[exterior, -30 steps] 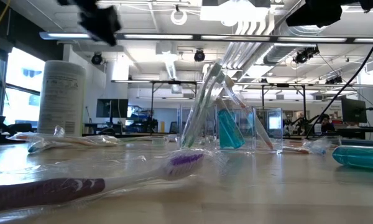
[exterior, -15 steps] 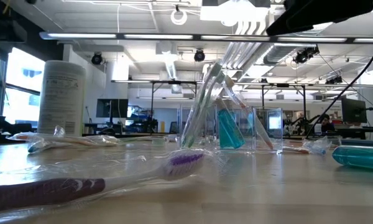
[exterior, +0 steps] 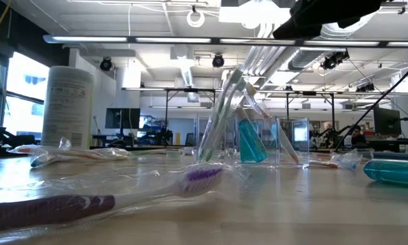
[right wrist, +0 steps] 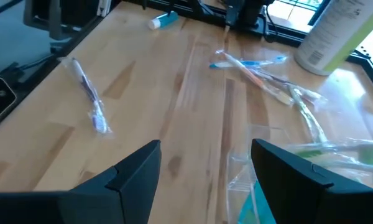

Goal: Pick & Place toothbrushing station
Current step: Put the blue mouthwash into the transparent organizer

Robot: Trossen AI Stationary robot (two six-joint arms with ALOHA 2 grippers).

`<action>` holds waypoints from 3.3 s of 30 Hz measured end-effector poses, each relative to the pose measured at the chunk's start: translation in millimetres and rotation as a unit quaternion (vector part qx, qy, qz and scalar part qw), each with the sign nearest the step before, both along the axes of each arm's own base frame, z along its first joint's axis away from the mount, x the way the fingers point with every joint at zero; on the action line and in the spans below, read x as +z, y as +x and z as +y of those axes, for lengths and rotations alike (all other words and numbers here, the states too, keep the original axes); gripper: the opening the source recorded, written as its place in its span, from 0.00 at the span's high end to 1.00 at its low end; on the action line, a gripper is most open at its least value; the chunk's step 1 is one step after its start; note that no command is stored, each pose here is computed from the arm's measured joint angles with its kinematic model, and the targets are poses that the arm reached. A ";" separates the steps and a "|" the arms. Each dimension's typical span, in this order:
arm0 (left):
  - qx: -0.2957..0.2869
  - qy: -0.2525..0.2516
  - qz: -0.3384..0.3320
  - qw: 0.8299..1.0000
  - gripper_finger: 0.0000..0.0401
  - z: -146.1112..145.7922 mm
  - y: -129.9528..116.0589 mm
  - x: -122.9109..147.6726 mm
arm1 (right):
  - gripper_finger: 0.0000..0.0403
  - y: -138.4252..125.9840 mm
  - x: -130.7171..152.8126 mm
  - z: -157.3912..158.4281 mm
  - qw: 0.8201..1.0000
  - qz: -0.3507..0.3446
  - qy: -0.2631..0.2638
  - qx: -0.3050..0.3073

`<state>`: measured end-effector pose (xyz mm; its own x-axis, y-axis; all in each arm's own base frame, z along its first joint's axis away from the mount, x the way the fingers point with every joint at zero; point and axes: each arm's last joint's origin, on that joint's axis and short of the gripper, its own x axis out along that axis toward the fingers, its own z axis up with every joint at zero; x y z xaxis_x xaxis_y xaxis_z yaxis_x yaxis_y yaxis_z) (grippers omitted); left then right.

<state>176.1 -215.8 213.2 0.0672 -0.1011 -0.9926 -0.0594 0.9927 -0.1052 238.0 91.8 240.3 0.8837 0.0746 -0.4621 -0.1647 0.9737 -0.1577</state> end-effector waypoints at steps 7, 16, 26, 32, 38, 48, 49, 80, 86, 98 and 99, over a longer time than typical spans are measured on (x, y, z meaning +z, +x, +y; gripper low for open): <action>-0.041 0.042 0.032 0.998 0.38 -10.3 -11.4 -15.4 | 0.40 0.6 0.5 -0.6 1.000 -0.003 0.001 -0.001; -0.069 0.053 0.061 0.994 0.38 -16.1 -9.5 -31.6 | 0.40 0.5 0.6 -0.5 1.000 -0.003 0.002 -0.001; -0.083 0.042 0.071 0.993 0.38 -19.5 -8.1 -39.9 | 0.40 0.5 0.6 -0.5 1.000 -0.003 0.004 -0.002; -0.062 0.017 0.093 0.994 0.38 -14.2 -14.3 -62.5 | 0.40 0.9 -0.6 0.4 1.000 0.002 0.009 0.009; -0.060 0.024 0.071 0.995 0.38 -11.4 -15.0 -67.7 | 0.40 0.8 -0.8 0.3 1.000 0.003 0.008 0.008; -0.096 0.038 0.044 0.994 0.74 -11.7 -12.8 -68.6 | 0.40 0.8 -0.9 0.3 1.000 0.003 0.009 0.007; -0.103 0.039 0.043 0.993 0.79 -11.5 -12.8 -68.6 | 0.40 0.8 -0.9 0.3 1.000 0.003 0.010 0.007; -0.150 0.111 -0.255 0.949 0.79 47.2 81.6 67.4 | 0.40 21.1 -14.7 -1.0 1.000 -0.012 -0.013 0.004; -0.320 0.095 -0.451 0.828 0.79 44.4 110.3 113.7 | 0.40 26.7 -0.3 1.2 0.995 -0.091 -0.021 0.019; -0.385 0.067 -0.598 0.700 0.79 64.8 167.0 117.6 | 0.40 28.8 15.8 8.6 0.974 -0.167 0.032 0.147; -0.383 0.067 -0.604 0.696 0.79 66.4 171.6 115.7 | 0.40 28.7 16.6 9.1 0.973 -0.170 0.035 0.153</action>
